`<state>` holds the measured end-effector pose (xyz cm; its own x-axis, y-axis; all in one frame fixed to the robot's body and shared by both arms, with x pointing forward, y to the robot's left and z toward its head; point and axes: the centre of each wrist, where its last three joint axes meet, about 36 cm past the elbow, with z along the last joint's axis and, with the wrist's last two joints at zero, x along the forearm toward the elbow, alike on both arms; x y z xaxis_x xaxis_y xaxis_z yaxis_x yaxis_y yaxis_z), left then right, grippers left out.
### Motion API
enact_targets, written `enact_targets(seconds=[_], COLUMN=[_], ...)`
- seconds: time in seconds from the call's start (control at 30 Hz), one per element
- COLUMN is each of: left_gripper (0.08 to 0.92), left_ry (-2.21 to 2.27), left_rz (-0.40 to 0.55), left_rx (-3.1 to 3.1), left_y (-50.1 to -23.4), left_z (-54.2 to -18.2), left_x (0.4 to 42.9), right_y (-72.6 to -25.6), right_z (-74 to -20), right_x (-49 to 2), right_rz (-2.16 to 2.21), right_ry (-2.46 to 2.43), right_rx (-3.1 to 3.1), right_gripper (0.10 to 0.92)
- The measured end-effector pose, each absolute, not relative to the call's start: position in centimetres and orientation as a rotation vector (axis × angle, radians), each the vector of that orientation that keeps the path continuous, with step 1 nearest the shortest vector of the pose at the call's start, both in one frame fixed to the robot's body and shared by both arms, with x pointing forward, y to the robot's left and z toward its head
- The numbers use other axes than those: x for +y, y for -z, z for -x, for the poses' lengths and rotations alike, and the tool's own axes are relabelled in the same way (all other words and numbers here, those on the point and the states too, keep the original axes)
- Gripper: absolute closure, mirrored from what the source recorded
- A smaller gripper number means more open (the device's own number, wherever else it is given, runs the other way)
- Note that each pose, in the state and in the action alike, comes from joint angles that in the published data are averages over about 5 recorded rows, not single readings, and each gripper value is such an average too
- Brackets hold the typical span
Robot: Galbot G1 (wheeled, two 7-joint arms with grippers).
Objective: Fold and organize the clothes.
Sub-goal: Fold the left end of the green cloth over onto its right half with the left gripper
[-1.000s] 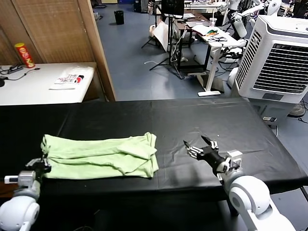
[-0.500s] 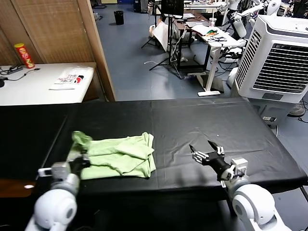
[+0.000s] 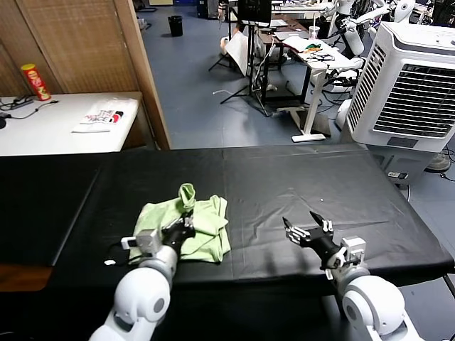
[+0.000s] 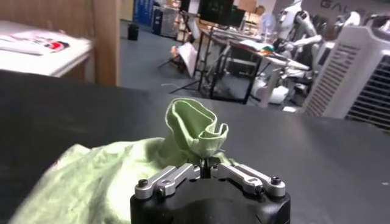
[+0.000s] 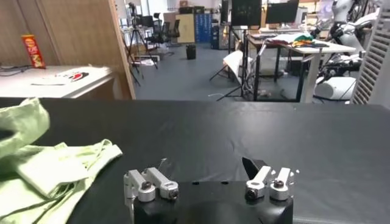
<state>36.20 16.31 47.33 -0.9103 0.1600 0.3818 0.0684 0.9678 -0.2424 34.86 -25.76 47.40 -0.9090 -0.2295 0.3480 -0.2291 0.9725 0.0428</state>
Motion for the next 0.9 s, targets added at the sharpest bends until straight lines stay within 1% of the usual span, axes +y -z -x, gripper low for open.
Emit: enact_targets(seconds=[0.33, 0.4, 0.43, 0.5, 0.53, 0.57, 0.63, 0.67, 0.77, 0.8, 0.87, 0.9], left_gripper=[0.835, 0.831, 0.815, 0.75, 0.702, 0.638, 0.537, 0.47, 0.314, 0.274, 0.222, 0.211], left_ry=[-0.329, -0.331, -0.334, -0.343, -0.351, -0.363, -0.409, -0.439, -0.509, -0.517, -0.511, -0.498], left_rz=[0.16, 0.16, 0.161, 0.162, 0.16, 0.157, 0.152, 0.151, 0.145, 0.141, 0.12, 0.103], left_rx=[-2.72, -2.727, -2.731, -2.744, -2.752, -2.76, -2.766, -2.765, -2.78, -2.794, -2.83, -2.847], left_y=[-46.0, -45.6, -45.4, -45.0, -44.8, -44.6, -44.4, -44.4, -44.9, -45.2, -45.6, -45.7], left_z=[-36.4, -36.4, -36.5, -36.6, -36.6, -36.6, -36.6, -36.6, -36.3, -36.2, -35.8, -35.7], left_x=[14.7, 14.5, 14.4, 14.2, 14.0, 13.8, 13.3, 13.1, 12.9, 13.1, 13.9, 14.6], right_y=[-47.0, -47.0, -46.9, -46.8, -46.7, -46.6, -46.3, -46.1, -45.7, -45.6, -45.4, -45.3], right_z=[-35.0, -35.1, -35.2, -35.4, -35.5, -35.7, -36.0, -36.2, -37.1, -37.5, -38.4, -38.8], right_x=[-25.2, -25.1, -25.0, -24.8, -24.7, -24.5, -24.1, -23.8, -22.7, -22.2, -21.1, -20.5], right_rz=[-0.363, -0.382, -0.394, -0.422, -0.438, -0.455, -0.487, -0.503, -0.553, -0.57, -0.606, -0.625], right_ry=[0.001, -0.001, -0.001, 0.0, 0.001, 0.003, 0.009, 0.014, 0.027, 0.029, 0.027, 0.024], right_rx=[-2.755, -2.755, -2.755, -2.755, -2.754, -2.752, -2.746, -2.742, -2.733, -2.732, -2.733, -2.734], right_gripper=[0.224, 0.224, 0.224, 0.224, 0.224, 0.224, 0.224, 0.224, 0.224, 0.224, 0.224, 0.224])
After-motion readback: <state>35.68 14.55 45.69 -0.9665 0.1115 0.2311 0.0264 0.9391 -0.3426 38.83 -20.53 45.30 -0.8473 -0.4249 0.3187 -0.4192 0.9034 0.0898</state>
